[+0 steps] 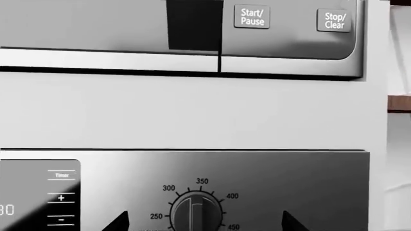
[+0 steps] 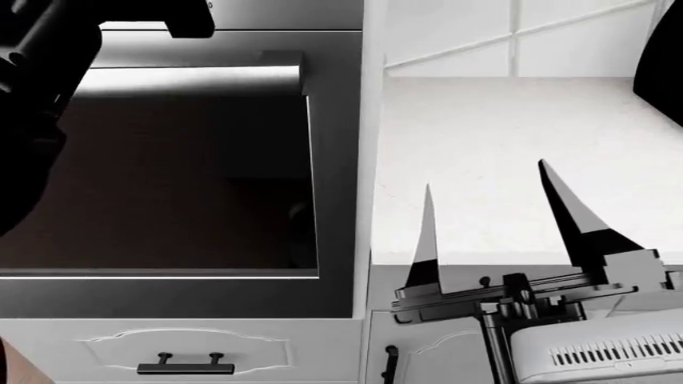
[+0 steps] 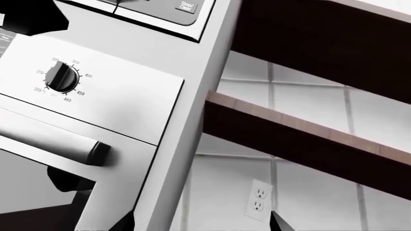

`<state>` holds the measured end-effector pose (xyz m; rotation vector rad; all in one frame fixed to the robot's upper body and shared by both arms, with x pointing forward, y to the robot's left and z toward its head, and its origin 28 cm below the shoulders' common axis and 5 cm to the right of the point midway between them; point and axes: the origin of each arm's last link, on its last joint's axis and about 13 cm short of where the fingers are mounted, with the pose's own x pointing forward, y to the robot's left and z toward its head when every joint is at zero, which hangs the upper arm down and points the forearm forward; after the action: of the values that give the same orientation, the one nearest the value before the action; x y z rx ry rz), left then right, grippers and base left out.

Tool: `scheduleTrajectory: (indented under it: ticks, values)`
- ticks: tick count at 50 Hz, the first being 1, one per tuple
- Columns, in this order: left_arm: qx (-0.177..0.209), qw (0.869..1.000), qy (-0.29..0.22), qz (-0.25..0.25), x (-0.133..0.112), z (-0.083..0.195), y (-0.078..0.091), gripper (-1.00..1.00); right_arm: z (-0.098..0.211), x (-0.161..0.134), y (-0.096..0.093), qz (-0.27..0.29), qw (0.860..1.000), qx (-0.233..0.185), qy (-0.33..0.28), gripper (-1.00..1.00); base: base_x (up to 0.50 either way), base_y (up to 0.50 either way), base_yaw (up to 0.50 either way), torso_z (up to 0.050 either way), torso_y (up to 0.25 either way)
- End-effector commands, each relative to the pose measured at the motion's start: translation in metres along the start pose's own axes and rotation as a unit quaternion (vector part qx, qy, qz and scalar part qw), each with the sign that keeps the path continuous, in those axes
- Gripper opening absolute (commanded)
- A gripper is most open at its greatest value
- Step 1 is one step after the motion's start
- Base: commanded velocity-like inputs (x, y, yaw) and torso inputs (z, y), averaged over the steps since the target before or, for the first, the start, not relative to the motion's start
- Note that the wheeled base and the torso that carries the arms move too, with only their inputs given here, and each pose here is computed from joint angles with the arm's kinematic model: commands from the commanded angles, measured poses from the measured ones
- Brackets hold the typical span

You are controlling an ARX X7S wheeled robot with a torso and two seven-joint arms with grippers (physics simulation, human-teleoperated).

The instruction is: Preheat the oven by turning the temperature knob.

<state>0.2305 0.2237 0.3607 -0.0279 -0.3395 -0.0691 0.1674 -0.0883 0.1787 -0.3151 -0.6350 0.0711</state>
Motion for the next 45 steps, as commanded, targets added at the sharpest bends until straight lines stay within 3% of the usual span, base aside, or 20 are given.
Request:
scheduleTrajectory:
  ticks: [1,45]
  values:
    - [-0.004,1.000,0.012,0.009,0.010,-0.009,0.004,1.00,-0.003,-0.001,0.002,0.003,1.000,-0.001,0.003,1.00,0.00,0.00,0.00,0.000,0.000]
    - [0.006,1.000,0.015,0.006,0.043,-0.028,0.008,1.00,-0.024,0.000,0.010,0.013,0.999,-0.009,0.034,1.00,0.00,0.00,0.00,0.000,0.000]
